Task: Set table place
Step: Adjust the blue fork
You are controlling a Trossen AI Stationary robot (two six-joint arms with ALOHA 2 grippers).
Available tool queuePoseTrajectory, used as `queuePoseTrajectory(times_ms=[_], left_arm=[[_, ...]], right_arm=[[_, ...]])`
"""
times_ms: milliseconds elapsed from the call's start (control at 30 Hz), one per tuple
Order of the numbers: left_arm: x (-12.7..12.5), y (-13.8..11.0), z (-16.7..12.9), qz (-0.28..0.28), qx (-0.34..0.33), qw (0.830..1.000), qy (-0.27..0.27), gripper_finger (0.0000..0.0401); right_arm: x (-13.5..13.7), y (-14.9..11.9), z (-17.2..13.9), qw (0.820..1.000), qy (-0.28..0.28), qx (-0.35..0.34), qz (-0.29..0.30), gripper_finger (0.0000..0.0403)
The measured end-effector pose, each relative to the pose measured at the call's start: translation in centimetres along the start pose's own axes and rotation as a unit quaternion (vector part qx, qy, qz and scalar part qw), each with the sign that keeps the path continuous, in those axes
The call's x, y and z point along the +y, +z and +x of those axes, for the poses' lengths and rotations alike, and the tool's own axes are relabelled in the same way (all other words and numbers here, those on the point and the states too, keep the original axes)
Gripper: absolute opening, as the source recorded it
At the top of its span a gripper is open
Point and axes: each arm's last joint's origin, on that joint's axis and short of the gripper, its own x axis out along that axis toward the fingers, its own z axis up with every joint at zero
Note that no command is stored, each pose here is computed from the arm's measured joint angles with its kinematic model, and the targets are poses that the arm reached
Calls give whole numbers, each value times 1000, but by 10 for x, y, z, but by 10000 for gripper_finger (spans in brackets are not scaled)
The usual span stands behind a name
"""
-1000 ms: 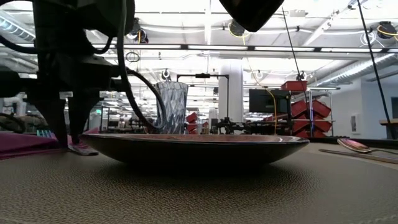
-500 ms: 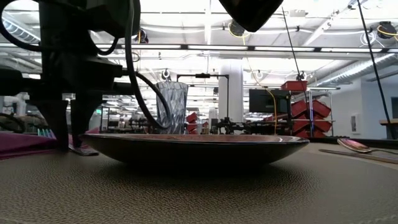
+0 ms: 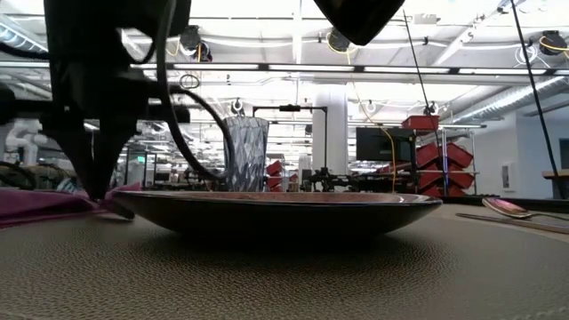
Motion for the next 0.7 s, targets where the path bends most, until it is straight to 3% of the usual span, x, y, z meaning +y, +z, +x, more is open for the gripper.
queuePoseTrajectory(times_ms=[400,567,700], left_arm=[[-19,1,-28,52,58,997,2,0],[-21,2,-33,-73,45,996,12,0],[-18,2,-58,-167,-8,986,20,0]], right_arm=[[0,0,0,1000,-2,-1,5,105],[-2,-4,0,1000,-7,21,2,105],[-13,-1,3,999,-7,31,16,105]])
